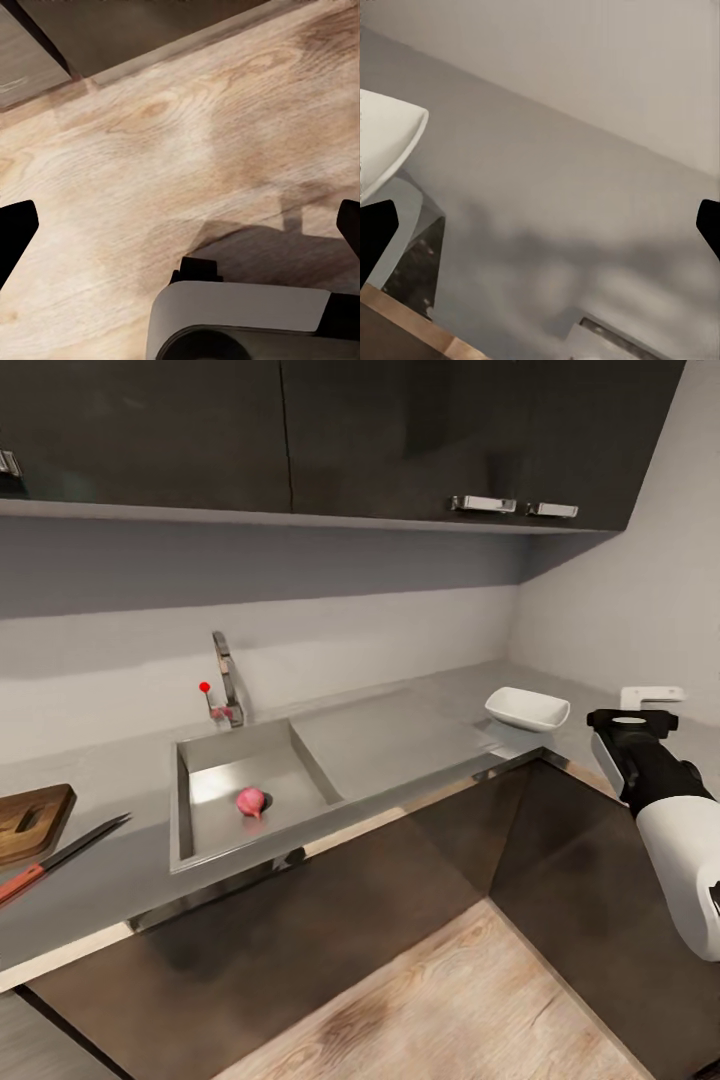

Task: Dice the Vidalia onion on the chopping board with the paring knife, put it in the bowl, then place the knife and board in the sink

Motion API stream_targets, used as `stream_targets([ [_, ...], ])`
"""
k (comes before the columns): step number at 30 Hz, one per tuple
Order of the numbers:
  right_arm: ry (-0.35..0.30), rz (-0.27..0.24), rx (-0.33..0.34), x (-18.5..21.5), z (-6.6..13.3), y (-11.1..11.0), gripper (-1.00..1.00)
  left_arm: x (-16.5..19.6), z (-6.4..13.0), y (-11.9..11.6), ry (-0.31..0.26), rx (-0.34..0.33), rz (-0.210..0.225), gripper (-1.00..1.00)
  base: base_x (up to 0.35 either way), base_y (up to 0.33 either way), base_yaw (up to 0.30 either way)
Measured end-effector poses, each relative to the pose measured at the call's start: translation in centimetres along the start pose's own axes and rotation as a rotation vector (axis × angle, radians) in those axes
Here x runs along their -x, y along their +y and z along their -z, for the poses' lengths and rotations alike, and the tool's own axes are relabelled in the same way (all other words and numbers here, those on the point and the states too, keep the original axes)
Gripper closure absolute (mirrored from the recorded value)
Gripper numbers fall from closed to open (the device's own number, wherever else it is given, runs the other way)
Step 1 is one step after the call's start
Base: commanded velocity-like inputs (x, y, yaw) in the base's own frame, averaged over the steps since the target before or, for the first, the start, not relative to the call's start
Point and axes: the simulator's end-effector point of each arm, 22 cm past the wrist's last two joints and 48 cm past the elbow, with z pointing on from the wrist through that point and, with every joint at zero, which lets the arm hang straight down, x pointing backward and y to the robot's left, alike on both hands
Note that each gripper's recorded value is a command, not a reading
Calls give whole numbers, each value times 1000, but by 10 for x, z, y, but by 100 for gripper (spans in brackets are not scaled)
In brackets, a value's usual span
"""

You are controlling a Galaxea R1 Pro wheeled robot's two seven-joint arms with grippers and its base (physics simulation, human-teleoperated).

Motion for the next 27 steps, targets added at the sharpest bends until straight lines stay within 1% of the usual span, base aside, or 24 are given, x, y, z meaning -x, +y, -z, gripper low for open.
stream_targets([
  [14, 1, 0, 4, 22, 4, -3, -100, 12, 19, 2, 3, 2, 1, -100, 0, 0, 0],
  [17, 2, -2, 13, 26, 6, 1, -100, 14, 23, 3, 3, 2, 1, -100, 0, 0, 0],
  [20, 3, -5, 32, 30, 11, 13, -100, 17, 27, 3, 3, 2, 1, -100, 0, 0, 0],
  [27, 4, -6, 40, 40, 14, 15, -100, 22, 37, 4, 4, 2, 1, -100, 0, 0, 0],
])
